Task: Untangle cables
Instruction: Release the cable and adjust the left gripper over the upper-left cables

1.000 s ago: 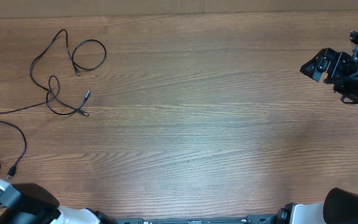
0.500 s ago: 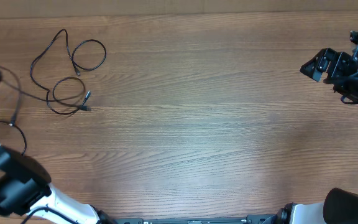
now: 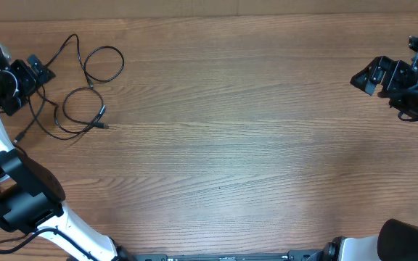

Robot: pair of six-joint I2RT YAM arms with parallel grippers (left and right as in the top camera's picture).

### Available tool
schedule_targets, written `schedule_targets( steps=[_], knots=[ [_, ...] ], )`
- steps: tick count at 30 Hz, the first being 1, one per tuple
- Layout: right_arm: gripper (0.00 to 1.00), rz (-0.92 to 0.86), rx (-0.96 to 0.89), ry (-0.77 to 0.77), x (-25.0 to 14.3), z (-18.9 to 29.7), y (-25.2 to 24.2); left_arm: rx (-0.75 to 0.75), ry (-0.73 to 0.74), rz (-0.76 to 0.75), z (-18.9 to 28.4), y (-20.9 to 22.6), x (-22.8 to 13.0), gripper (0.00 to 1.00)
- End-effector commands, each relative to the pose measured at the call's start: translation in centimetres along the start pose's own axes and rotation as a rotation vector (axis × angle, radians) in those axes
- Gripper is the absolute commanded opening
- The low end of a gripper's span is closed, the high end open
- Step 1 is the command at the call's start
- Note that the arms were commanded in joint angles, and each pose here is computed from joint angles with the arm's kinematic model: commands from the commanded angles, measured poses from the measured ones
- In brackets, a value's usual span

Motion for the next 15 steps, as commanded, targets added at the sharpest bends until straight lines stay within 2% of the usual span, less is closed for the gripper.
schedule_targets(
  steps=[1,7,15],
  knots=[
    [1.0,0.014,-0.001,-0.002,0.0,0.0,0.1,0.023,0.033,0.001,0.1,0.5,-0.6,1.0],
    [1.0,0.014,-0.001,-0.002,0.0,0.0,0.1,0.039,0.111,-0.004,0.7,0.7,-2.6,1.0],
    [1.0,0.014,-0.001,-0.003,0.1,0.0,0.1,0.121,-0.075,-0.068,7.7,-0.1,-2.5,1.0]
  ],
)
Point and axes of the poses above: each gripper's point midway between its finger pads, its own z axis back along the fingers, its own y axis along the line the jaws close on, x = y × z, the point moved 3 cm from there along z, back along the fingers, and after that the axes turned 7 degrees about z, right-handed, at the moved point
